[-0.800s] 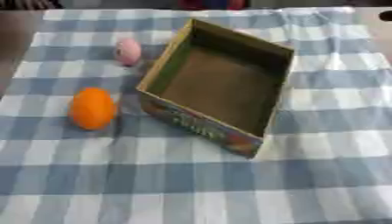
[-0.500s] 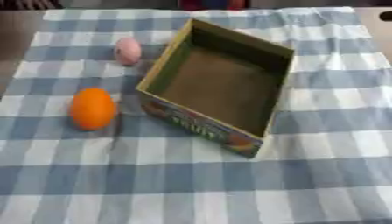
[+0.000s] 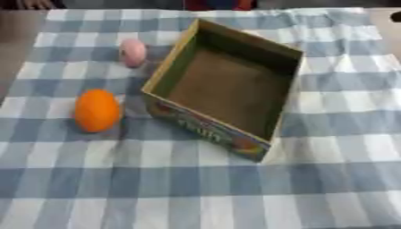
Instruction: Pick up objects on the table and place them in the box.
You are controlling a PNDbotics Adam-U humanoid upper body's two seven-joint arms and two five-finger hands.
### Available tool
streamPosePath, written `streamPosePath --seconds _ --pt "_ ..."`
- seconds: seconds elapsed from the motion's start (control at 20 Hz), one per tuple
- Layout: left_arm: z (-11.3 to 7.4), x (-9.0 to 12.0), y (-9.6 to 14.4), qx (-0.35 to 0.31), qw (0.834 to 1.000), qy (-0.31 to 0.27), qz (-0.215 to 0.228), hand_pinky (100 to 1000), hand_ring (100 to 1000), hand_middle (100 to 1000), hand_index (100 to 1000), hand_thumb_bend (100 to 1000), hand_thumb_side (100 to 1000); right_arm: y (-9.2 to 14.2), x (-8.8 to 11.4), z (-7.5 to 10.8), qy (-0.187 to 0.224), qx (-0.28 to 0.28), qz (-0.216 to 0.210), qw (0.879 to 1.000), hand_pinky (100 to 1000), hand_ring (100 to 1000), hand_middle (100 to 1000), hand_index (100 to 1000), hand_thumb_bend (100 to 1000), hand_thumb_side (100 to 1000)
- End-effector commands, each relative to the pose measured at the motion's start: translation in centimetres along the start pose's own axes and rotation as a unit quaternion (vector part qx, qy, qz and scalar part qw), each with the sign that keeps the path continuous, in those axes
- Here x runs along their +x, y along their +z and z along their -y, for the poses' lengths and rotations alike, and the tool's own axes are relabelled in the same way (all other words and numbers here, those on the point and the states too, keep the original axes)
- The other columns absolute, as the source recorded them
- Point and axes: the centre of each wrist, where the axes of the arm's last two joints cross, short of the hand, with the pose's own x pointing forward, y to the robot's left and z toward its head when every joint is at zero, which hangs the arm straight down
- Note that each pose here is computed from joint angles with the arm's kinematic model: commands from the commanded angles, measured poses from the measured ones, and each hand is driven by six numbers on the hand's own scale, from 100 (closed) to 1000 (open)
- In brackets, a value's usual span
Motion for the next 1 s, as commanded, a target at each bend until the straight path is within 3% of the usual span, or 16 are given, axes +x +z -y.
streamPosePath --seconds 0.05,0.1,0.15,0.3,0.5,0.6,0.75,0.9,1.0 --pt "-0.5 1.0 -1.4 -0.023 0.998 -0.046 0.035 439 667 687 862 100 673 -0.2 0.6 0.5 0.01 0.001 0.01 1.0 689 734 663 869 100 1000" --pt "-0.6 1.3 -1.9 -0.041 0.995 -0.073 0.048 440 675 689 867 100 599 -0.3 0.6 0.4 0.01 0.001 0.01 1.0 689 733 663 869 100 1000" --pt "-0.6 1.6 -2.5 -0.063 0.99 -0.109 0.06 440 674 688 867 100 635 -0.3 0.6 0.4 0.01 0.001 0.01 1.0 689 733 663 869 100 1000" --pt "-0.5 2.5 -3.8 -0.102 0.972 -0.193 0.09 435 677 681 866 111 590 -0.3 0.6 0.4 0.01 0.002 0.01 1.0 689 733 663 870 100 1000" --pt "-0.4 3.9 -5.3 -0.163 0.93 -0.298 0.137 447 698 688 878 156 609 -0.3 0.6 0.4 0.009 0.005 0.011 1.0 690 733 664 870 100 1000" --pt "-0.3 4.4 -5.9 -0.205 0.904 -0.344 0.152 461 716 695 884 152 658 -0.4 0.6 0.4 0.009 0.006 0.011 1.0 689 733 663 870 100 1000" --pt "0.1 5.1 -6.4 -0.293 0.855 -0.397 0.162 487 735 703 888 229 715 -0.4 0.6 0.3 0.009 0.008 0.012 1.0 689 733 663 870 100 1000" --pt "0.3 5.7 -6.8 -0.377 0.806 -0.429 0.158 514 755 718 899 386 797 -0.4 0.6 0.2 0.008 0.011 0.011 1.0 689 736 662 870 100 1000" --pt "0.6 6.0 -6.9 -0.422 0.777 -0.441 0.156 517 759 723 901 417 811 -0.5 0.5 0.2 0.008 0.012 0.012 1.0 689 737 662 870 100 1000"
